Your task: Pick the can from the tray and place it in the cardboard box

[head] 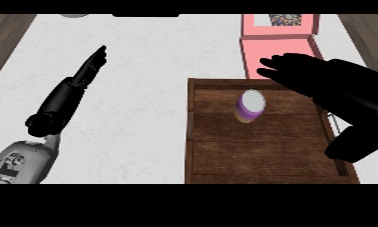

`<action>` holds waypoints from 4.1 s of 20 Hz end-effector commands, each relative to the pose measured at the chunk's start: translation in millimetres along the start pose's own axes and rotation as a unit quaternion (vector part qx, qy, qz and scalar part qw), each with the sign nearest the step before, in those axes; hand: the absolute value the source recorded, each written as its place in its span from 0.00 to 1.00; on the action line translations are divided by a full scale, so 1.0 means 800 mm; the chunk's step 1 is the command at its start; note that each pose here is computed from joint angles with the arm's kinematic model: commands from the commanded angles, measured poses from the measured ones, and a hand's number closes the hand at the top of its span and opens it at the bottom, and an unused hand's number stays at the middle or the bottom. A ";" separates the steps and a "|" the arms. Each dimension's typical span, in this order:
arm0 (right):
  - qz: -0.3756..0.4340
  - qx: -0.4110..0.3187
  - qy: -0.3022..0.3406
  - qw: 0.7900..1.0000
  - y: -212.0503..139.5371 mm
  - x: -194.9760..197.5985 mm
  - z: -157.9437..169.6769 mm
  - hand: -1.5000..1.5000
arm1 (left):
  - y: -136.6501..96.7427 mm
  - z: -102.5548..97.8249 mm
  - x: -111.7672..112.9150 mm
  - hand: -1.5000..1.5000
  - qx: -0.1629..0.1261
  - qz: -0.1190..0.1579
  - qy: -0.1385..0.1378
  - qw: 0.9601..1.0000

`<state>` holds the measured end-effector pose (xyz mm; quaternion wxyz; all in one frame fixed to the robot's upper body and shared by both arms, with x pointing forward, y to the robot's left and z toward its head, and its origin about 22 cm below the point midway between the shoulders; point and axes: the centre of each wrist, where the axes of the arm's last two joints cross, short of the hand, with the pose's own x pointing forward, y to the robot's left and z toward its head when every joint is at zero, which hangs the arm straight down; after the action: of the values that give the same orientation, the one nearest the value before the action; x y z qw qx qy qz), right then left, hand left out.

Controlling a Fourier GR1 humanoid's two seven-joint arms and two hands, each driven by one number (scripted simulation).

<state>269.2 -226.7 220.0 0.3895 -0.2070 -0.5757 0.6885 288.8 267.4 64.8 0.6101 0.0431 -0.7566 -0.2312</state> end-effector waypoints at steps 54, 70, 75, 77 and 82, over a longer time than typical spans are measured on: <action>0.041 0.072 0.105 0.991 0.148 -0.030 -0.130 0.00 | -0.008 -0.020 0.001 0.50 0.007 -0.001 -0.004 1.000; 0.038 0.071 -0.276 0.958 0.232 0.038 -0.117 1.00 | 0.004 -0.014 0.010 0.50 0.002 0.003 -0.003 1.000; 0.029 0.002 -0.324 0.946 0.239 0.032 -0.096 1.00 | 0.022 -0.005 0.012 0.50 0.004 0.003 0.000 1.000; 0.038 -0.054 -0.334 0.940 0.199 0.027 -0.085 1.00 | -0.001 0.001 0.015 0.50 0.000 0.004 0.003 1.000; 0.069 -0.121 -0.361 0.922 0.169 0.039 -0.035 1.00 | 0.004 0.008 -0.006 0.50 0.008 0.004 0.004 1.000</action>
<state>242.3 -180.5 65.4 0.1146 -0.0201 -0.7122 0.6923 285.8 271.4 65.8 0.6141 0.0433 -0.7550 -0.2257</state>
